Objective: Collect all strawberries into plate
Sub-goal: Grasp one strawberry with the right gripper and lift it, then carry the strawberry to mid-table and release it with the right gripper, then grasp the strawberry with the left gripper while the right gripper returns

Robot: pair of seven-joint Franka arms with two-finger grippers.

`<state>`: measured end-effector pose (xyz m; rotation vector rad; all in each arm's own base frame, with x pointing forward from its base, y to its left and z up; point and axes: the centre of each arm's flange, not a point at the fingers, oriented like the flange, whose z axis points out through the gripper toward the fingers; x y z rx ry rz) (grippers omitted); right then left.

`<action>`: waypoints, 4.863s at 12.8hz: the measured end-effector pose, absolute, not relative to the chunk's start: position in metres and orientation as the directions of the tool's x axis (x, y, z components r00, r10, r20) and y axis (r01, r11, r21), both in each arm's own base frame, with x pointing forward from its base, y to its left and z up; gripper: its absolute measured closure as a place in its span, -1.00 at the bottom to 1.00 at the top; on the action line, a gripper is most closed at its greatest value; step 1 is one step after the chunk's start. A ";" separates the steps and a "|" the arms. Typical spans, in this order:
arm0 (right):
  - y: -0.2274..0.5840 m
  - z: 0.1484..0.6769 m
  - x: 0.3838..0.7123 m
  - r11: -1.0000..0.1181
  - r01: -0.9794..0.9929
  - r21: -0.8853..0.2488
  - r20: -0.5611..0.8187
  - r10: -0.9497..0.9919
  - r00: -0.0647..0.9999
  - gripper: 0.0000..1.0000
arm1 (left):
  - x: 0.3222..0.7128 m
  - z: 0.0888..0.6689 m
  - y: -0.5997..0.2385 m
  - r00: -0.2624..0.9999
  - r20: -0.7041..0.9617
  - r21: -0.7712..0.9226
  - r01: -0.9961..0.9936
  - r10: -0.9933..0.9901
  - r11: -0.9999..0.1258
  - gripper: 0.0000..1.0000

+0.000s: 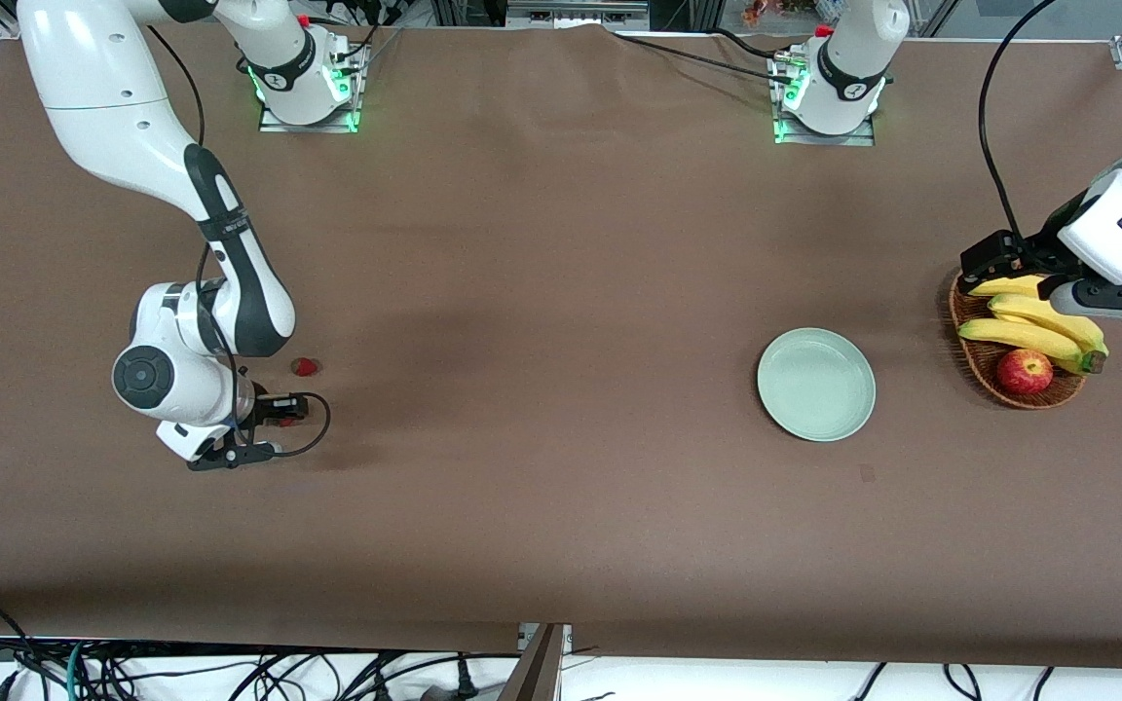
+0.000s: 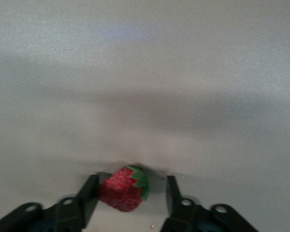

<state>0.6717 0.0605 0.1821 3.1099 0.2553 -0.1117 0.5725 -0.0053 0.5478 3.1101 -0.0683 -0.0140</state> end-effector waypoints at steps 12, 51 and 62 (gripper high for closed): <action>0.248 0.216 0.650 -0.989 0.059 -0.136 -0.034 0.064 0.997 0.22 | 0.572 0.548 -0.006 0.999 -0.009 0.031 -0.045 -0.045 -0.999 -1.00; 0.098 0.191 0.626 -0.954 0.297 -0.046 -0.237 0.300 0.924 -1.00 | 0.548 0.205 -0.329 0.968 -0.037 0.168 -0.238 -0.247 -0.957 -1.00; 0.098 0.180 0.614 -0.953 0.297 -0.051 -0.266 0.300 0.916 0.34 | 0.537 0.196 -0.343 0.959 -0.025 0.123 -0.278 -0.283 -0.953 0.36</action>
